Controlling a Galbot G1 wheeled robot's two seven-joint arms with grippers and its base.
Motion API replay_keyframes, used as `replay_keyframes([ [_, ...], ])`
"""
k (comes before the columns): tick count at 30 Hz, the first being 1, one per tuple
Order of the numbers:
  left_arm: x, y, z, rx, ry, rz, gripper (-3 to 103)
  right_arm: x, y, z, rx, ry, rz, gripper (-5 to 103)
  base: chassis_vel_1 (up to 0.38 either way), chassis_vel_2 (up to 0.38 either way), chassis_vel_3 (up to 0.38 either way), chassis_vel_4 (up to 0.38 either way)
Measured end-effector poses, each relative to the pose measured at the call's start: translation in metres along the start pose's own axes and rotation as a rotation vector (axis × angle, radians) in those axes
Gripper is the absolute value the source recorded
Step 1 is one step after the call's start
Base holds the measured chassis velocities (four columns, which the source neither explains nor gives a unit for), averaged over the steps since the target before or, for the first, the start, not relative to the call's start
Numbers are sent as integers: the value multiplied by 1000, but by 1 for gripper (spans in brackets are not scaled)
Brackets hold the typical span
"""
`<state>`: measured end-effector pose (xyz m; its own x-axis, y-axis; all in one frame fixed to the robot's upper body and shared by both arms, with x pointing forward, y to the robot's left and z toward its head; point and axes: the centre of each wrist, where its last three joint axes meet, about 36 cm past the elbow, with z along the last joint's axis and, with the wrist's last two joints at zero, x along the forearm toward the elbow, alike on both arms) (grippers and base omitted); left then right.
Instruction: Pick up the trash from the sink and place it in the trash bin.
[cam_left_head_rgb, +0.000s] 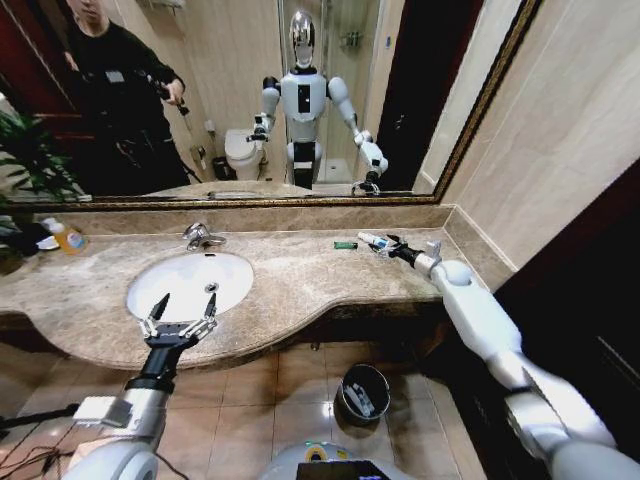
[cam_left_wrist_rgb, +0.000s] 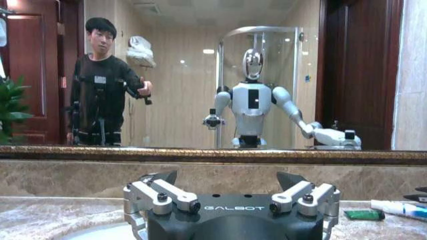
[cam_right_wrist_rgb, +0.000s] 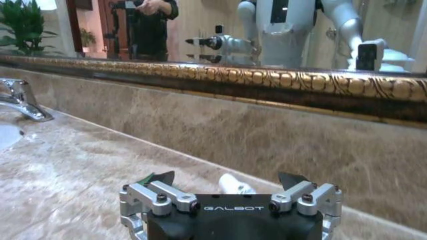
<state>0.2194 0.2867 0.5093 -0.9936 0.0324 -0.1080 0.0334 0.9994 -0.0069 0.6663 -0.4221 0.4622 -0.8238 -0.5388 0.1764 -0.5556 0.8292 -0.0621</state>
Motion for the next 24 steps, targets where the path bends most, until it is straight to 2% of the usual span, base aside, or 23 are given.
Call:
replay_keyframes([
  [4,0,0,0,0,0,0,100,-8,-8,-7,4,16,-4,100,0,0,0,0],
  [14,0,0,0,0,0,0,100,-4,-35,-3,7,153,-35,100,0,0,0,0],
  [16,0,0,0,0,0,0,100,-3,-37,-3,5,162,-31,103,0,0,0,0],
  [17,0,0,0,0,0,0,100,-3,-38,-1,3,172,-24,100,0,0,0,0],
  [19,0,0,0,0,0,0,100,-3,-39,0,3,177,-21,100,0,0,0,0],
  [20,0,0,0,0,0,0,100,-3,-39,3,-1,184,-15,93,0,0,0,0],
  [24,0,0,0,0,0,0,100,-3,-38,7,-1,186,-8,84,0,0,0,0],
])
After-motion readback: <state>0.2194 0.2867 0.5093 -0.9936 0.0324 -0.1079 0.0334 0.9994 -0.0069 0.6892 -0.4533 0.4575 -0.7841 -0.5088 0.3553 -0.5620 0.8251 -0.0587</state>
